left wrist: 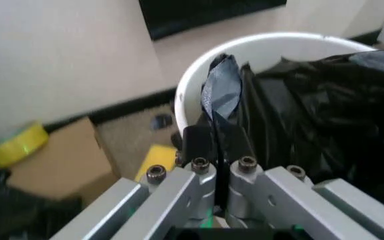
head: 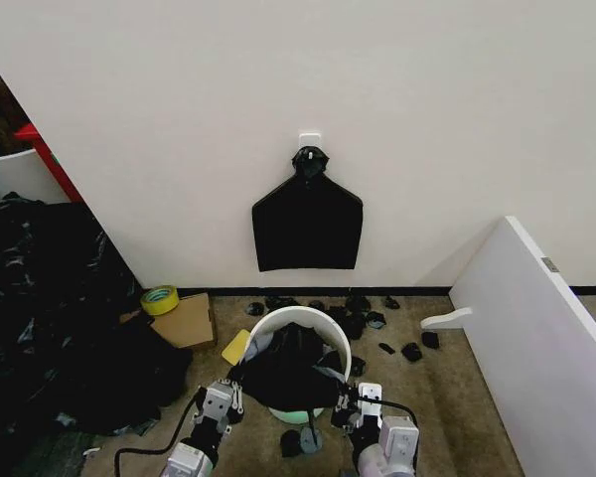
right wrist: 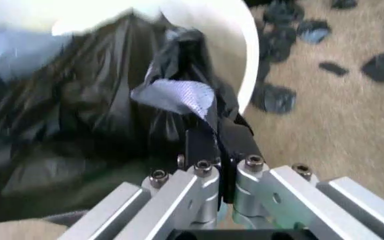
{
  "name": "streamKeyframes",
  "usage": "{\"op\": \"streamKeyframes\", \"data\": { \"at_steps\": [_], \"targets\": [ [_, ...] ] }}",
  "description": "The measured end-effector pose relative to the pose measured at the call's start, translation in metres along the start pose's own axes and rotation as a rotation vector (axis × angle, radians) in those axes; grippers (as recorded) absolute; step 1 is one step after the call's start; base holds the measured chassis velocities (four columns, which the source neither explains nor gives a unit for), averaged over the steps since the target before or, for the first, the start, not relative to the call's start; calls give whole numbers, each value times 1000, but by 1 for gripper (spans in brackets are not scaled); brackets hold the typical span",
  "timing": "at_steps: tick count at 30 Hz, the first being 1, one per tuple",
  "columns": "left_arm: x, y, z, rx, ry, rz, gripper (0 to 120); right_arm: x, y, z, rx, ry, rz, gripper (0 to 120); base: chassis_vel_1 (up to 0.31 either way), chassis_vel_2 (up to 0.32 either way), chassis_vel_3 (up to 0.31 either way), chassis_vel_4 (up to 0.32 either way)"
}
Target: Place the garbage bag over the trash bin.
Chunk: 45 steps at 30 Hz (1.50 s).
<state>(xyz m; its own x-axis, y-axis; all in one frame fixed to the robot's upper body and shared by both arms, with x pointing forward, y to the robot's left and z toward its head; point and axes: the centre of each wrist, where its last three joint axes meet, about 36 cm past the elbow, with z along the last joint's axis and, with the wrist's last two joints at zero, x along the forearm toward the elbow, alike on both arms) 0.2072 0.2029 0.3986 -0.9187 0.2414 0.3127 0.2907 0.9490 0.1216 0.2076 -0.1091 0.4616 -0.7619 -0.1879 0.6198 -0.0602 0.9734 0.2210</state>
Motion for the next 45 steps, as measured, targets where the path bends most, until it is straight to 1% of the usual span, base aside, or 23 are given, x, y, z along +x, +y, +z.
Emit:
{"op": "streamKeyframes", "data": {
  "at_steps": [3,5,11,14,17,21,25,28,34,41,45],
  "targets": [
    [1,-1,-13,32,100,-10,0,5,-1,-4,31,53,-8,0,0,0,0,0],
    [-3,-1,-17,51,153,-21,0,2,-2,-3,53,65,-6,0,0,0,0,0],
    [-13,-1,-15,84,212,-36,0,-14,-1,4,81,82,21,0,0,0,0,0],
    [-18,-5,-12,96,258,-39,0,-26,1,10,104,84,45,0,0,0,0,0],
    [-21,-6,-10,93,269,-47,0,-31,1,14,121,84,60,0,0,0,0,0],
    [-29,-3,-6,87,281,-85,0,-42,1,23,132,41,101,0,0,0,0,0],
    [-30,-4,-4,81,297,-93,0,-48,1,25,113,16,120,0,0,0,0,0],
    [-30,-8,0,73,314,-85,0,-50,1,28,78,-4,135,0,0,0,0,0],
    [-33,-12,5,59,330,-77,0,-53,1,35,66,11,148,0,0,0,0,0],
    [-38,-12,10,32,359,-84,0,-68,-1,41,83,33,170,0,0,0,0,0],
    [-41,-13,17,20,381,-89,0,-73,-2,46,112,36,176,0,0,0,0,0]
  ]
}}
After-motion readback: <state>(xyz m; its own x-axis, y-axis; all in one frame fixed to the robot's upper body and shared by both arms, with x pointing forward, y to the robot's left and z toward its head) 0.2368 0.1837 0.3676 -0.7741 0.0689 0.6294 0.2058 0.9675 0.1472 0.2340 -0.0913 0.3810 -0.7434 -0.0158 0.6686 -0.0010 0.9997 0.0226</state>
